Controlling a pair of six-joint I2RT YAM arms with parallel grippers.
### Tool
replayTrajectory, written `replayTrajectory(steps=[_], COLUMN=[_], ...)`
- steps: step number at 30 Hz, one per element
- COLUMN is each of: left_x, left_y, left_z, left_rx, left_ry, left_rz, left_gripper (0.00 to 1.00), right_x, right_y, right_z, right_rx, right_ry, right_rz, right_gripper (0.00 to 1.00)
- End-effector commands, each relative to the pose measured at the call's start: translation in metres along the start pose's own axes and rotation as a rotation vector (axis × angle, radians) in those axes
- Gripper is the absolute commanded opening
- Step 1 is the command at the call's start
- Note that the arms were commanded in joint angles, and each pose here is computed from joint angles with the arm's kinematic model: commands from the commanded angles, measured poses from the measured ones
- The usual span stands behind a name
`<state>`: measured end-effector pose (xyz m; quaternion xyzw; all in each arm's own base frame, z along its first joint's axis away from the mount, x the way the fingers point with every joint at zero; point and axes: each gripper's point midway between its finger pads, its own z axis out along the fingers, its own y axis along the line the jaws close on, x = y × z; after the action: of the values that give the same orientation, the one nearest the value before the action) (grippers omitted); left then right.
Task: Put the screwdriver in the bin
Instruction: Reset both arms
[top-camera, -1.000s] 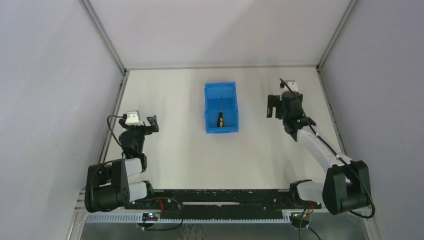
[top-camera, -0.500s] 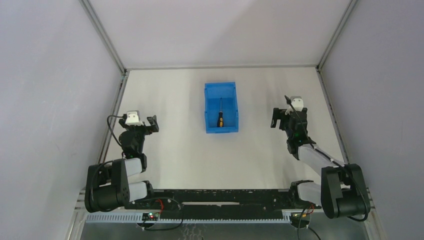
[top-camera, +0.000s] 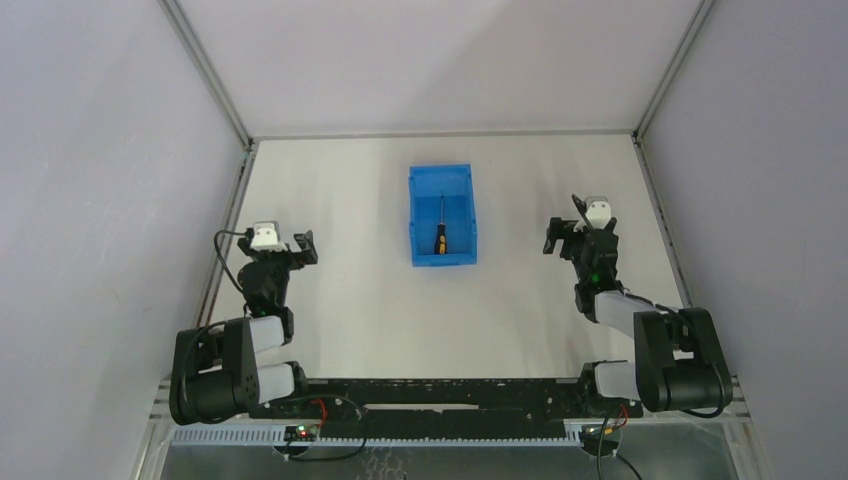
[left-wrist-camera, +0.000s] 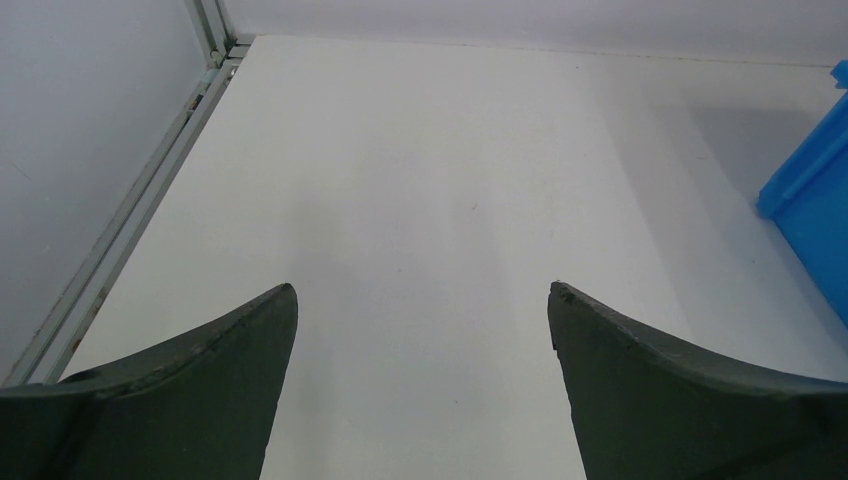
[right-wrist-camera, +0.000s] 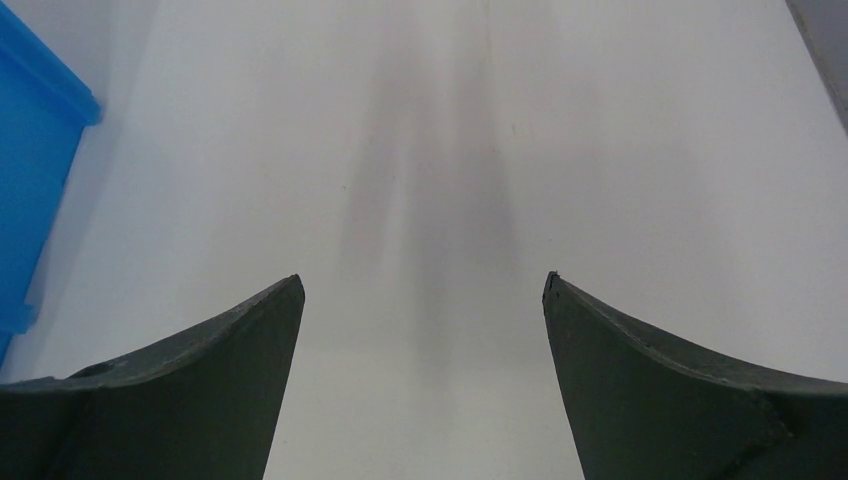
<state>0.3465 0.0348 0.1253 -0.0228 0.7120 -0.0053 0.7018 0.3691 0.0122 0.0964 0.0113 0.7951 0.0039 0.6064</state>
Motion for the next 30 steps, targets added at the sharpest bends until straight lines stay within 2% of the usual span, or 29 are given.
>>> replayTrajectory(steps=[1, 7, 30], left_x=[-0.017, -0.016, -0.017], left_y=[-0.002, -0.002, -0.002], left_z=[-0.001, -0.001, -0.001], left_rx=[0.005, 0.006, 0.006], left_ry=[-0.079, -0.078, -0.079], left_rz=[0.004, 0.004, 0.004], left_gripper=[1.00, 1.00, 1.00], right_x=[-0.013, -0.007, -0.007], right_y=[-0.006, -0.013, -0.013], right_z=[0.001, -0.001, -0.001], right_rx=[-0.014, -0.021, -0.018], right_ry=[-0.090, -0.115, -0.112], right_rz=[0.038, 0.084, 0.085], right_gripper=[0.98, 0.98, 1.00])
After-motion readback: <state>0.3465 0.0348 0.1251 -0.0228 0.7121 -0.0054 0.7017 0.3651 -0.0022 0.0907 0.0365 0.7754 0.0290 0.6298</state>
